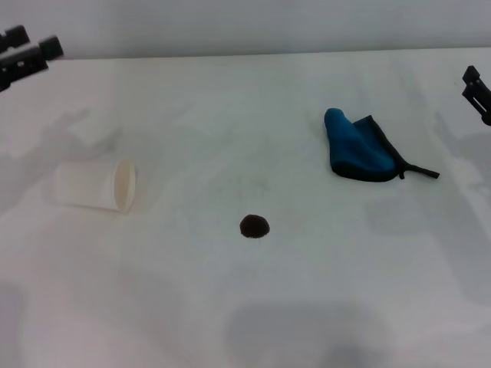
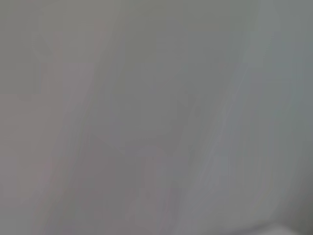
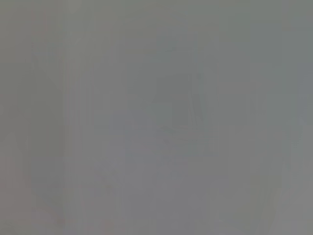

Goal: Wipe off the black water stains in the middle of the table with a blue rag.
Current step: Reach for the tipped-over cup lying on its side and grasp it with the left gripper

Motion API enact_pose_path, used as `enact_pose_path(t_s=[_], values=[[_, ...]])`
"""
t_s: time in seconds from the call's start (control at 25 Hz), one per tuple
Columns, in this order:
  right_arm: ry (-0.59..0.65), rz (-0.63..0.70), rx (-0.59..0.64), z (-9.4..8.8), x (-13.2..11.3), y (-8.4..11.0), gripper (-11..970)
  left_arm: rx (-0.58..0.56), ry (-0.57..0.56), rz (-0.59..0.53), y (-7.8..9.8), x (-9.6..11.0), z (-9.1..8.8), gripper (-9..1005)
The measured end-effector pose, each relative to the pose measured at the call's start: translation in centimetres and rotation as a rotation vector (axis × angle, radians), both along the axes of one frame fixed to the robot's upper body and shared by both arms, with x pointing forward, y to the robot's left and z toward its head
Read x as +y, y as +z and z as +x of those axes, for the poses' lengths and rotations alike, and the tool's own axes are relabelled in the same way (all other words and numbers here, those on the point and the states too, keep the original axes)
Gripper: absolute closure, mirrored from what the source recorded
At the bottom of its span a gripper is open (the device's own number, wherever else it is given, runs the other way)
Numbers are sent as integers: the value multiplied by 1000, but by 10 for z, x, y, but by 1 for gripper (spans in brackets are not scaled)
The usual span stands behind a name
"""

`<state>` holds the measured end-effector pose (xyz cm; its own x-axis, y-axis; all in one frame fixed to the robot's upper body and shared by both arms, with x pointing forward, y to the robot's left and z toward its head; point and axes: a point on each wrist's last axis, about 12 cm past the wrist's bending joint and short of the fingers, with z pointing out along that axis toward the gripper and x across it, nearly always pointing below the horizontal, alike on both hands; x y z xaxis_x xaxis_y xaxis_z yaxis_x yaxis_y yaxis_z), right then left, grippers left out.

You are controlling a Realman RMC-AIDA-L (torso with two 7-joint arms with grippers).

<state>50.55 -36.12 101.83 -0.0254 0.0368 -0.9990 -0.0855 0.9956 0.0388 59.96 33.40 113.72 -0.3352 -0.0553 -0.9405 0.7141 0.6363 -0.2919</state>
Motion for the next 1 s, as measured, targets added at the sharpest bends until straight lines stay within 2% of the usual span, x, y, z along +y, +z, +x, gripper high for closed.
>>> enact_pose_path(t_s=[0.08,0.12,0.16,0.24,0.32,0.36,0.4,0.48,0.6,0.72,0.88,1.0], values=[[-1,0,1,-1,0,0,103,39,-53,67,10,3,4,115],[-2,0,2,-1,-1,0,103,39,-53,67,10,3,4,116],[-2,0,2,-1,-1,-1,103,58,-91,115,14,4,5,116],[-3,0,6,-2,-1,-1,102,127,-219,281,27,5,10,118],[-7,4,13,-5,-1,-3,102,181,-293,372,32,3,12,119],[-7,4,13,-5,-1,-3,102,181,-293,372,32,3,12,120],[-9,5,17,-5,-1,-4,102,228,-361,449,39,0,15,120],[-10,4,24,-6,-1,-5,102,239,-390,480,44,-3,17,122],[-5,3,29,-6,0,-6,102,244,-437,536,53,-8,21,124],[-13,6,27,-6,-1,-6,102,218,-502,642,67,-15,30,126],[-29,26,24,-6,-2,-6,103,180,-518,713,78,-17,37,128],[-56,40,27,-5,-4,-6,103,107,-530,837,91,-22,49,130]])
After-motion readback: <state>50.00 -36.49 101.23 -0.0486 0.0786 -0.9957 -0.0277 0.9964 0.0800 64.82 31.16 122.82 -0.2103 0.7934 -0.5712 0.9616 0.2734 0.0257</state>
